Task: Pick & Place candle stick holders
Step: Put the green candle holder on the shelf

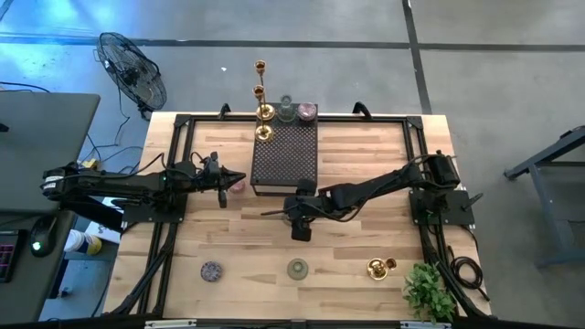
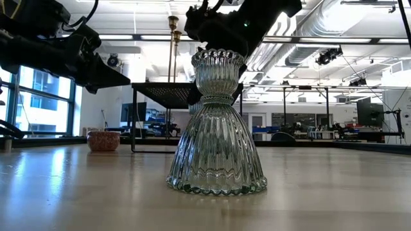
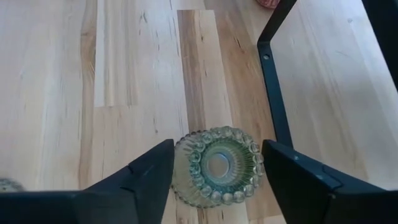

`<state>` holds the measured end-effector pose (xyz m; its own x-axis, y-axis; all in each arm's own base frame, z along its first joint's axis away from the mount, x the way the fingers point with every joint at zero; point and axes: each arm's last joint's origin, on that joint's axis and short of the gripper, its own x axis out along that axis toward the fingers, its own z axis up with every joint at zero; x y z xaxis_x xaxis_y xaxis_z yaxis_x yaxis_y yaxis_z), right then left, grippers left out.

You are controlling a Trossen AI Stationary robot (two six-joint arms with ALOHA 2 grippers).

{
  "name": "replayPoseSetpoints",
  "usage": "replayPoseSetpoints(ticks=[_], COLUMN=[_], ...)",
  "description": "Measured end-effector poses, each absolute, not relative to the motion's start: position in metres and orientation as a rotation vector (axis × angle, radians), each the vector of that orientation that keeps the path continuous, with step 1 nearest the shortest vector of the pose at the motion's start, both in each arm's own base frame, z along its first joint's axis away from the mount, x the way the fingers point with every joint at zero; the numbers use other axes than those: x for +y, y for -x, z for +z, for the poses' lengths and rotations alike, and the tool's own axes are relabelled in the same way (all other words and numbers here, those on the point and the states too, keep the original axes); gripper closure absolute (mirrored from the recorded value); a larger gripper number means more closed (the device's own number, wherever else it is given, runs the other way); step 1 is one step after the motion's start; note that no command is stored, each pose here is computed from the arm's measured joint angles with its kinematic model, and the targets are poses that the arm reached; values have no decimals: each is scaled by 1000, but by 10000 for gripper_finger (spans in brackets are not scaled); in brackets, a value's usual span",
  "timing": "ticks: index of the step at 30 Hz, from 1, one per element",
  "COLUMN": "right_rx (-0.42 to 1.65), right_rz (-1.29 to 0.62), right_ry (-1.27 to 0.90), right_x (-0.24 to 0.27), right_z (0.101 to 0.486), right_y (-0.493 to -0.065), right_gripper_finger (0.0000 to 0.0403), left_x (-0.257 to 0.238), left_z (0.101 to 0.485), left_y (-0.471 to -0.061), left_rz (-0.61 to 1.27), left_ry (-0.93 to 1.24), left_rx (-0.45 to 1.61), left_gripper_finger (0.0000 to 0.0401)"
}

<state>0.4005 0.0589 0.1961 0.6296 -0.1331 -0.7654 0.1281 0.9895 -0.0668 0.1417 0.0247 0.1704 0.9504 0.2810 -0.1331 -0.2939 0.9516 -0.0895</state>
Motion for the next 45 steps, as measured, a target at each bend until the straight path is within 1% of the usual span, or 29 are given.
replayPoseSetpoints(ticks=[5, 10, 25, 29, 37, 41, 45], right_rx=[883, 895, 939, 946, 956, 940, 915], right_rz=[-138, -114, -119, -138, -170, -150, -106], right_ry=[2, -12, -89, -89, -134, -134, -148], right_x=[60, 61, 76, 77, 76, 77, 78], right_z=[196, 198, 201, 200, 199, 197, 190], right_y=[-400, -398, -388, -387, -386, -388, -388], right_gripper_finger=[196, 211, 210, 197, 137, 132, 142], left_x=[25, 25, 25, 25, 25, 25, 25], left_z=[170, 170, 170, 170, 170, 170, 170], left_y=[-142, -142, -142, -142, -142, -142, -142], left_rz=[293, 293, 290, 290, 290, 290, 290], left_ry=[109, 109, 109, 109, 110, 110, 110], left_rx=[120, 120, 122, 122, 122, 121, 121], left_gripper_finger=[400, 400, 400, 400, 400, 400, 400])
